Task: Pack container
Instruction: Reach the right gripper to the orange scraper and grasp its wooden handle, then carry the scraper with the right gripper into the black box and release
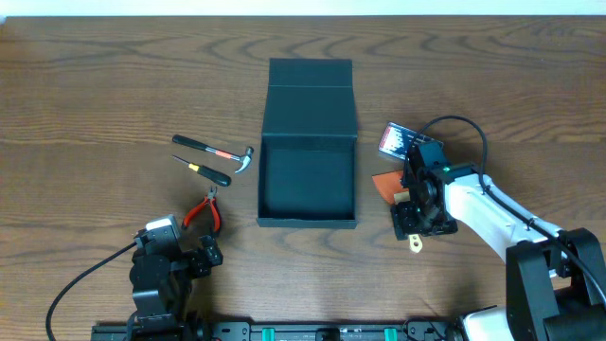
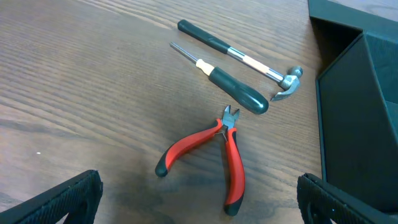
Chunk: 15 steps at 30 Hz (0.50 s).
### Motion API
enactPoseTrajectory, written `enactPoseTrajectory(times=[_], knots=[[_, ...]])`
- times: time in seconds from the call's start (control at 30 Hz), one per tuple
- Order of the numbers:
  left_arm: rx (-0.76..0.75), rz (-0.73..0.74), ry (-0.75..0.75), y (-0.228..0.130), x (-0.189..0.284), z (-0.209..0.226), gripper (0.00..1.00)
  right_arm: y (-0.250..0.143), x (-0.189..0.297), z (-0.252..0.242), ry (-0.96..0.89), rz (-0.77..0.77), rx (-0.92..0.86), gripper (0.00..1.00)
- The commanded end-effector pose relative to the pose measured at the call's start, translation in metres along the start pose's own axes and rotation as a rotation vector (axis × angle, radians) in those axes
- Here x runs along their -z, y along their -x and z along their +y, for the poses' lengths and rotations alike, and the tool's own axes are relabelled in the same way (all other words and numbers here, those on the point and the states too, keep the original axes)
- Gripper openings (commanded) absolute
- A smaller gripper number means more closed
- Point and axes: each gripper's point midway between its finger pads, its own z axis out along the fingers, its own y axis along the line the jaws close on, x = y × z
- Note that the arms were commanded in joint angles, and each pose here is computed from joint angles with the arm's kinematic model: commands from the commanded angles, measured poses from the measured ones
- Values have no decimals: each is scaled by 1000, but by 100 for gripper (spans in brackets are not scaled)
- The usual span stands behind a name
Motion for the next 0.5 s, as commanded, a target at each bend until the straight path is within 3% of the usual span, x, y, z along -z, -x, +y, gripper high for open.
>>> enactPoseTrajectory(times=[0.0, 0.1, 0.3, 0.47], knots=[[-9, 0, 1, -2, -1, 0, 99, -10, -10, 3, 14, 25, 6, 69], [-9, 0, 1, -2, -1, 0, 99, -11, -13, 3, 16, 22, 6, 65], [-9, 1, 1, -2, -1, 0, 98, -8, -13, 10, 53, 12, 11, 32], [-9, 0, 1, -2, -1, 0, 98, -5, -12, 18, 92, 0, 15, 16]])
